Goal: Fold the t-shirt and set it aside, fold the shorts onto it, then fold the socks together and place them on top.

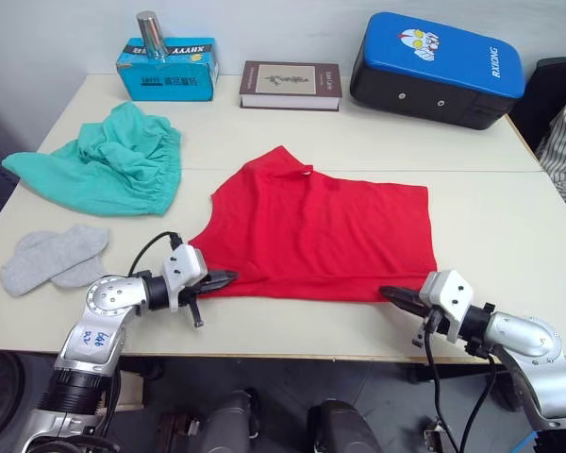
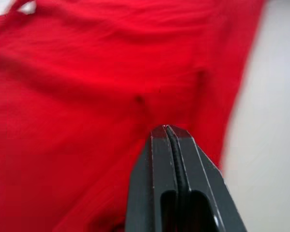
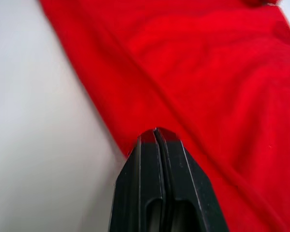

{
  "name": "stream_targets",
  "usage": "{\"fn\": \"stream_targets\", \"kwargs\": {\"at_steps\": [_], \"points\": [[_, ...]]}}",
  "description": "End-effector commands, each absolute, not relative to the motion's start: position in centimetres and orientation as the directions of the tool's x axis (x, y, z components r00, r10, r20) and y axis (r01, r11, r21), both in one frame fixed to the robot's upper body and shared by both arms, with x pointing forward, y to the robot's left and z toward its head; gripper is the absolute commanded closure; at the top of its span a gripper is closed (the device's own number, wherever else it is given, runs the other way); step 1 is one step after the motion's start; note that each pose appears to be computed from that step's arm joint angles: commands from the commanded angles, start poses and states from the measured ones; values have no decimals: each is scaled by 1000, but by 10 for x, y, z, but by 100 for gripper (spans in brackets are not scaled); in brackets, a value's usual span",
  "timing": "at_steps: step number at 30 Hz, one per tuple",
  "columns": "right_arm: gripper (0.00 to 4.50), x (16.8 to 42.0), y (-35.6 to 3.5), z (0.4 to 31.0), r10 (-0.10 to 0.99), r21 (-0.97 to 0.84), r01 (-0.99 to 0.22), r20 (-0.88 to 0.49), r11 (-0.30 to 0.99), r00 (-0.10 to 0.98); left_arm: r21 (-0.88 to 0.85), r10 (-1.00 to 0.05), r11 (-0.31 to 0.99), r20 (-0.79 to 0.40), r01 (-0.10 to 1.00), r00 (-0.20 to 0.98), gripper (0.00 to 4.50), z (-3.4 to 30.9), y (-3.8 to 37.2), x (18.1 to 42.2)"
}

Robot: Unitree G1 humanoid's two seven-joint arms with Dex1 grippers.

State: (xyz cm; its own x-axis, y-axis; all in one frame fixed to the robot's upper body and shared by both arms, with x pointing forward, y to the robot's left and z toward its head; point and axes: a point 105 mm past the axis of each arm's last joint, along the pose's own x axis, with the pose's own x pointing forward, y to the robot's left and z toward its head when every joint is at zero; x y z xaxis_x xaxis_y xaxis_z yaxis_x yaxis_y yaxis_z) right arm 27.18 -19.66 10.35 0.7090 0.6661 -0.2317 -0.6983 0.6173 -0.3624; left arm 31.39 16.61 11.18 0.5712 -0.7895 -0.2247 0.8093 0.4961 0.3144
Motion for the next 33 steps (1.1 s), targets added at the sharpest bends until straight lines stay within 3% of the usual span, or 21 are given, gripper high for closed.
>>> {"fn": "stream_targets", "kwargs": {"at_steps": [1, 6, 9, 13, 19, 23, 33], "points": [[450, 276, -214, 109, 593, -413, -620, -209, 667, 777, 396, -733, 579, -130, 713, 668, 448, 135, 172, 332], [450, 281, -244, 113, 502, -461, -524, -182, 716, 846, 443, -650, 669, -42, 597, 759, 448, 145, 176, 349], [450, 281, -249, 126, 515, -449, -511, -124, 733, 848, 412, -720, 638, 20, 651, 693, 448, 160, 170, 341], [450, 267, -221, 134, 650, -418, -632, -121, 652, 751, 318, -876, 406, -132, 857, 464, 448, 153, 170, 292], [450, 264, -199, 128, 708, -403, -691, -134, 600, 693, 254, -911, 239, -275, 937, 306, 448, 130, 162, 264], [450, 261, -186, 121, 749, -416, -739, -179, 529, 637, 272, -902, 268, -267, 924, 340, 448, 115, 143, 276], [450, 268, -181, 124, 758, -416, -745, -175, 522, 629, 280, -875, 327, -271, 903, 401, 448, 102, 136, 286]]}}
